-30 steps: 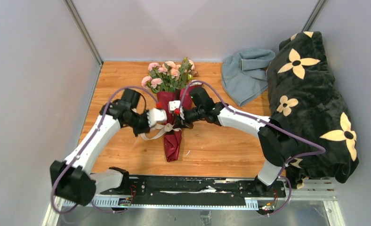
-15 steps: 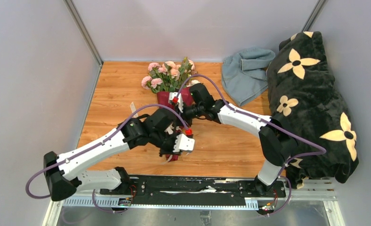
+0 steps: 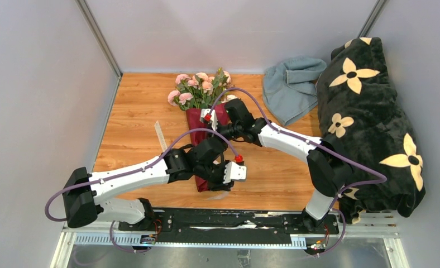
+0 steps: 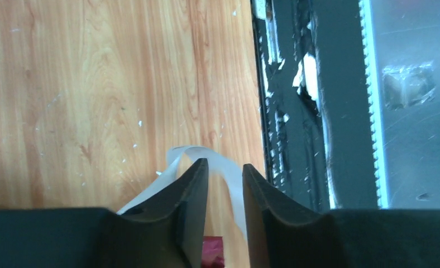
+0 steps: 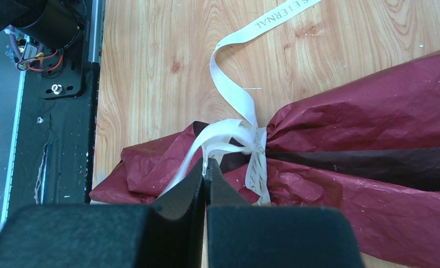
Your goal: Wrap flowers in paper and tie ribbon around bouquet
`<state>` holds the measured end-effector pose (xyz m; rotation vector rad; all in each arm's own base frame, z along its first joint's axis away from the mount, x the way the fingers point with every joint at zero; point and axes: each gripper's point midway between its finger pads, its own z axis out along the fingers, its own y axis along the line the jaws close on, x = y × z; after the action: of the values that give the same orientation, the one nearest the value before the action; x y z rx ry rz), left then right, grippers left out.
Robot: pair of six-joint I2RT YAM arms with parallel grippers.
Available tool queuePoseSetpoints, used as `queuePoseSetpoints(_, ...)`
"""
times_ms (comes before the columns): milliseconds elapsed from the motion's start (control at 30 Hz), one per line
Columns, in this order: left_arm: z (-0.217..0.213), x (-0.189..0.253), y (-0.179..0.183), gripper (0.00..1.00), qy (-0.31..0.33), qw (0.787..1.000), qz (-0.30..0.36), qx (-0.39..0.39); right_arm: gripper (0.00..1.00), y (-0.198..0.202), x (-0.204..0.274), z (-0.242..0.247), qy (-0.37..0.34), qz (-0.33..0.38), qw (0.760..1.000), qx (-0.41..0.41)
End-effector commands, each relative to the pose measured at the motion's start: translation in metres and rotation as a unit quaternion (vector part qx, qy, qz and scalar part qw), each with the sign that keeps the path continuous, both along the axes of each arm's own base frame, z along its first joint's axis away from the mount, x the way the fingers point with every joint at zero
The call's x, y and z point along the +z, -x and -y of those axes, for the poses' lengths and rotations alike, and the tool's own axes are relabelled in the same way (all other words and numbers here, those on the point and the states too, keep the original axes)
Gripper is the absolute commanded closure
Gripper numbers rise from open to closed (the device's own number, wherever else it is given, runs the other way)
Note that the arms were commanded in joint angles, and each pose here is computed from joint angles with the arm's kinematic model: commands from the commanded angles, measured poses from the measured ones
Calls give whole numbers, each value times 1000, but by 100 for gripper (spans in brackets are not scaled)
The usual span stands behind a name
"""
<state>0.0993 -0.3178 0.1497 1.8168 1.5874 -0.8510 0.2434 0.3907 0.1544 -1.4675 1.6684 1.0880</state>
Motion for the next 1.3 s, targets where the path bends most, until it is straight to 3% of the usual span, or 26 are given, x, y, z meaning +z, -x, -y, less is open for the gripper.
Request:
queuePoseSetpoints(0, -2, 2, -8, 55, 13, 999, 41, 6, 100, -5, 4, 5, 6, 2, 1000, -13)
queuePoseSetpoints(33, -8, 4, -12, 48, 4, 998, 58, 10, 100, -4, 4, 7, 10, 3, 1000, -12)
queuePoseSetpoints(133, -27, 16, -25, 44, -21, 995, 96, 28, 100, -2, 5, 9, 18, -2, 1000, -14)
queuePoseSetpoints(267, -59, 40, -49, 45, -4, 992, 82, 95, 100, 0, 6, 8, 22, -19, 999, -28)
queuePoseSetpoints(333, -75, 54, -66, 51, 20, 984, 76, 157, 100, -1, 10, 4, 21, -35, 998, -45)
queuePoseSetpoints(433, -104, 68, -100, 57, 62, 954, 48, 288, 100, -3, 17, -8, 21, -83, 993, -86)
queuePoseSetpoints(600, -158, 50, -144, 62, 96, 867, -29, 488, 100, -7, 9, -25, 37, -134, 979, -148)
queuePoseSetpoints(800, -181, 6, -150, 54, 96, 832, -95, 537, 100, -4, 0, -49, 34, -211, 960, -182)
queuePoseSetpoints(867, -189, -2, -156, 54, 102, 813, -104, 563, 98, -4, -1, -58, 30, -209, 959, -188)
queuePoseSetpoints(933, -191, -5, -159, 54, 107, 807, -103, 571, 96, -7, -5, -67, 31, -194, 961, -195)
queuePoseSetpoints(1167, -202, -9, -161, 55, 97, 803, -74, 584, 67, -11, -30, -83, 63, -196, 960, -192)
queuePoseSetpoints(1267, -210, -9, -163, 57, 86, 801, -48, 591, 57, -6, -27, -81, 79, -166, 968, -169)
